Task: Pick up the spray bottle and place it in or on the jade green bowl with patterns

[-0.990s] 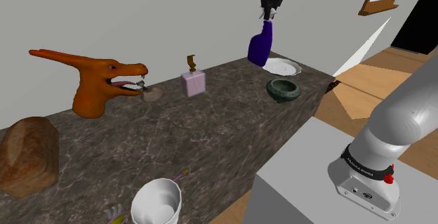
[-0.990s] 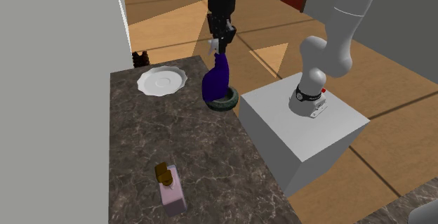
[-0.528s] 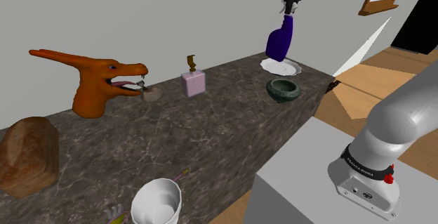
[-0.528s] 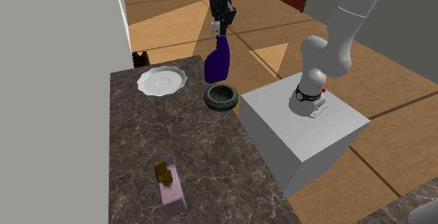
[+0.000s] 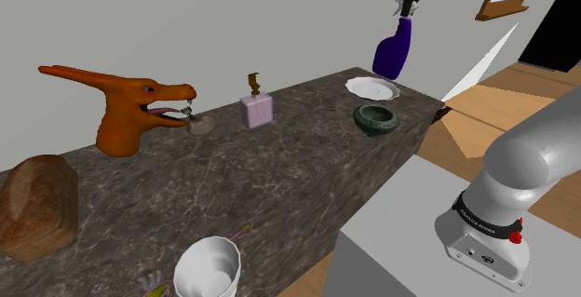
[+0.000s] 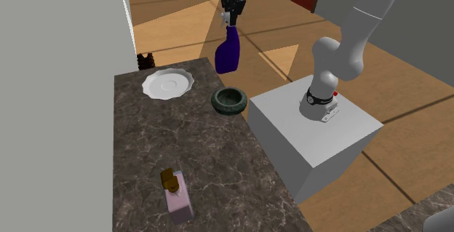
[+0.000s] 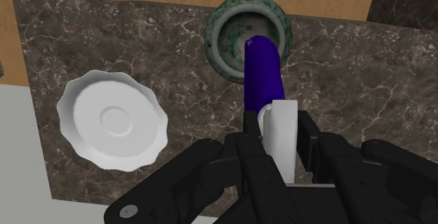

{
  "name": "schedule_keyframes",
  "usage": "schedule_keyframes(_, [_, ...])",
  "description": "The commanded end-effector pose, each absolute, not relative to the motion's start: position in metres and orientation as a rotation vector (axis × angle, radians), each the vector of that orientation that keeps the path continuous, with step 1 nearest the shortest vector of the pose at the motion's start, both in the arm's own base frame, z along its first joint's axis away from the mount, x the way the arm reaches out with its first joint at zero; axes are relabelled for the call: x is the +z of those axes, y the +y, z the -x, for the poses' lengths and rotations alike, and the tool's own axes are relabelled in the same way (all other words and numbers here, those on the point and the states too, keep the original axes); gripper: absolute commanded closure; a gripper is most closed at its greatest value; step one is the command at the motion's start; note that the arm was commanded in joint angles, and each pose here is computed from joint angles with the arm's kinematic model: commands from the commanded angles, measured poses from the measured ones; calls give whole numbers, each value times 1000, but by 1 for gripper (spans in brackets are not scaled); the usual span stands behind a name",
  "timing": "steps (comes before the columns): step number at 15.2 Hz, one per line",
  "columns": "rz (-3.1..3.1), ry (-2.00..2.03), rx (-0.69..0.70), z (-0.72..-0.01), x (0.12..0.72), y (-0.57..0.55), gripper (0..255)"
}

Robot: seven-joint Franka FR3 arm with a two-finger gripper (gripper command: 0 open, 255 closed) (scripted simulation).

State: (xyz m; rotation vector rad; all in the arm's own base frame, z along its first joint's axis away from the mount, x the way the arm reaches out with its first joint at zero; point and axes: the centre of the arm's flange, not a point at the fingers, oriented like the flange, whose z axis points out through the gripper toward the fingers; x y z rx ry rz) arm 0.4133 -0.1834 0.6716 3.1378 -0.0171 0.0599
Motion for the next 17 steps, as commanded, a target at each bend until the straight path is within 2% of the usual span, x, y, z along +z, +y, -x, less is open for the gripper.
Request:
schedule_keyframes(1, [-3138, -16, 60, -413, 663, -184, 255])
schedule_keyframes(17, [-3138, -16, 60, -413, 578, -184, 255])
